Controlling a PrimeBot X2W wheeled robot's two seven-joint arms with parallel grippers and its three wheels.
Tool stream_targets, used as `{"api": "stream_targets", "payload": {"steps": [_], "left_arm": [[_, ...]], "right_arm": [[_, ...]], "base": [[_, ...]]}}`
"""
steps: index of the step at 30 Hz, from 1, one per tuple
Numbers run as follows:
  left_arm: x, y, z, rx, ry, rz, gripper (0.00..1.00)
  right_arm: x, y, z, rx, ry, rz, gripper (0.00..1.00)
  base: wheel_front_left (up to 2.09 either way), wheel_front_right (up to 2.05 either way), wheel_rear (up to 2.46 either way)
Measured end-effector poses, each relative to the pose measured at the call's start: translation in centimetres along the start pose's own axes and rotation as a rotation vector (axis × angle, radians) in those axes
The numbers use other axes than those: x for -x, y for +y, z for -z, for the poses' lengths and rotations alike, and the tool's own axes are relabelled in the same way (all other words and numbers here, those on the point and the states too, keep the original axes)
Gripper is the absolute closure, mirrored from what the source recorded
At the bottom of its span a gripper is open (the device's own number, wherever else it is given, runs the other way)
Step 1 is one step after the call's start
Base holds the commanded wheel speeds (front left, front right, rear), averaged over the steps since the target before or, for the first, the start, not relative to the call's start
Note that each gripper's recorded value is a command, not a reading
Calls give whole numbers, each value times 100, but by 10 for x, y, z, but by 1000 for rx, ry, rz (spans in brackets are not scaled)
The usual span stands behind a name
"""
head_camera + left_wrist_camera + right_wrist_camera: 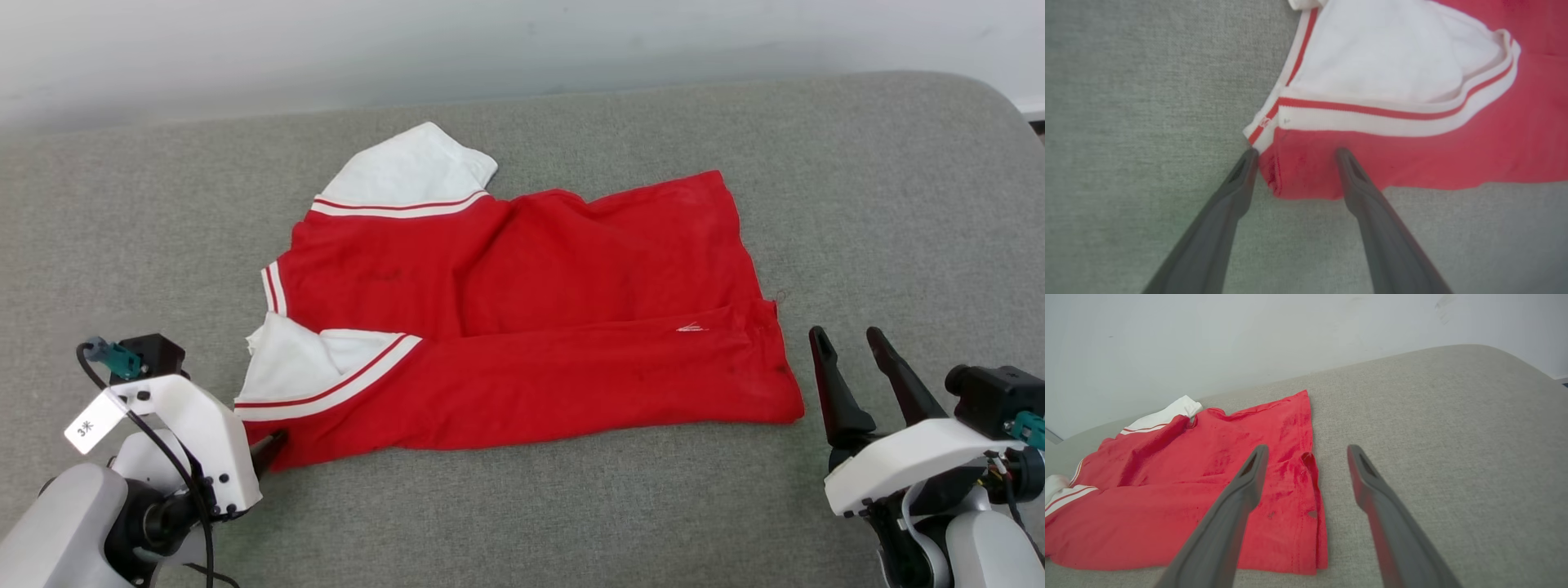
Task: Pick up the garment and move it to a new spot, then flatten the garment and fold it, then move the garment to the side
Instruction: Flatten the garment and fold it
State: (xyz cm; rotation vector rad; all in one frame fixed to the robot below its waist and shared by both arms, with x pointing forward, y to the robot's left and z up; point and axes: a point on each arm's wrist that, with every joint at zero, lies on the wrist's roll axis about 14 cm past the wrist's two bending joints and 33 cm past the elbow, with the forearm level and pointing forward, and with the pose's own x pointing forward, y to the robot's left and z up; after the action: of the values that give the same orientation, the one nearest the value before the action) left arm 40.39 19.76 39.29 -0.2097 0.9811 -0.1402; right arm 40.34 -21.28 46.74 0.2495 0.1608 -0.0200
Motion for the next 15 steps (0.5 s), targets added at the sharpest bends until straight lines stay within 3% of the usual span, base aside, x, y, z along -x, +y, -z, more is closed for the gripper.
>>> {"api": "stream_targets", "payload": {"steps": [8, 9, 10, 11, 15], "left_arm": [[-21, -13, 6, -11, 74, 47, 0], [-22, -14, 6, -6, 81, 52, 47], [-23, -16, 6, -8, 89, 59, 67], [-24, -16, 7, -9, 93, 60, 99], [-24, -22, 9, -20, 97, 86, 100]], "right_arm": [[-5, -12, 11, -1, 36, 30, 0], [-5, -13, 12, -3, 36, 34, 0], [-5, -15, 12, -5, 36, 38, 0], [-5, -16, 12, -7, 36, 42, 0], [-6, -23, 10, -7, 39, 56, 0]], "base": [[0, 0, 0], [0, 0, 0], [0, 0, 0], [0, 0, 0], [0, 0, 0]]}}
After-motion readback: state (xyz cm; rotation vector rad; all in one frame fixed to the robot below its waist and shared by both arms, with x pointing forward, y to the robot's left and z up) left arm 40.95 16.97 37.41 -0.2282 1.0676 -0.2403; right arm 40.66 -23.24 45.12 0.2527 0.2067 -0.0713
